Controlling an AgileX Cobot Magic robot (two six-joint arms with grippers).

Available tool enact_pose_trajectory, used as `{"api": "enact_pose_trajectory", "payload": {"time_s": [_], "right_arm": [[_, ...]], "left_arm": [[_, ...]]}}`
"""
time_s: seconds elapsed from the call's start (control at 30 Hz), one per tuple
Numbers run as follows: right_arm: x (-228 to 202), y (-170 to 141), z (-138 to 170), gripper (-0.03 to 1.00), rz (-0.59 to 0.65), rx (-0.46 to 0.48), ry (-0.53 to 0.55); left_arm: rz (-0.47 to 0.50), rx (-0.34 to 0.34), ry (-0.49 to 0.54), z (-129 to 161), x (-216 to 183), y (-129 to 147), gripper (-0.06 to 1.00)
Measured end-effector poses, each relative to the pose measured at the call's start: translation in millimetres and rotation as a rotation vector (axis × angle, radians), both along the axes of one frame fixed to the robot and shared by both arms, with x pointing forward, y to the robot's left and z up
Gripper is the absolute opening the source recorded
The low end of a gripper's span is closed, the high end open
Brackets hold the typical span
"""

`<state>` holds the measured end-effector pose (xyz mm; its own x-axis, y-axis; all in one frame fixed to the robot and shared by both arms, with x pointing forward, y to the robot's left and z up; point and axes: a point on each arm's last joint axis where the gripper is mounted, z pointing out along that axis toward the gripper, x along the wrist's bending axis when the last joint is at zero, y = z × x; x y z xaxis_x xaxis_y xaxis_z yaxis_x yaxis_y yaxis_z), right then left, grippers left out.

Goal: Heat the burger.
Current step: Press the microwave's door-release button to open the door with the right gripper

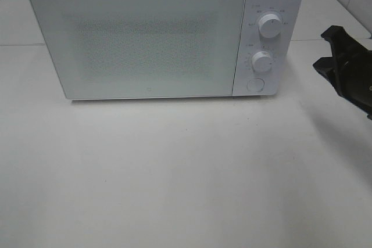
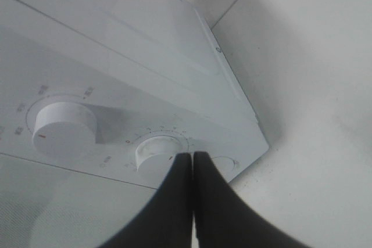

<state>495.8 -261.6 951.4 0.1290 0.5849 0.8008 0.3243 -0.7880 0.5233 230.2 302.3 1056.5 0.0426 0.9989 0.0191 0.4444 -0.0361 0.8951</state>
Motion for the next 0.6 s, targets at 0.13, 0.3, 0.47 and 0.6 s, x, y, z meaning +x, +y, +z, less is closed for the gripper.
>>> {"api": "enact_pose_trajectory", "payload": {"time_s": [0.13,0.3,0.47,0.6], "right_arm": [[1.7,0.4,-5.3,0.00,-0.046,0.153,0.037],[2.6,0.5,-9.4,0.00,-0.085,0.270,0.074],[3.0,0.5,-11.3,0.00,-0.114,0.354,0.097],[2.4,1.1,-11.8,0.00,-0.132,0.412,0.112]], "left_arm": [[0.000,0.000,0.000,0.0,0.0,0.0,0.98],[0.000,0.000,0.000,0.0,0.0,0.0,0.98],[0.000,0.000,0.000,0.0,0.0,0.0,0.98],[0.000,0.000,0.000,0.0,0.0,0.0,0.98]]}}
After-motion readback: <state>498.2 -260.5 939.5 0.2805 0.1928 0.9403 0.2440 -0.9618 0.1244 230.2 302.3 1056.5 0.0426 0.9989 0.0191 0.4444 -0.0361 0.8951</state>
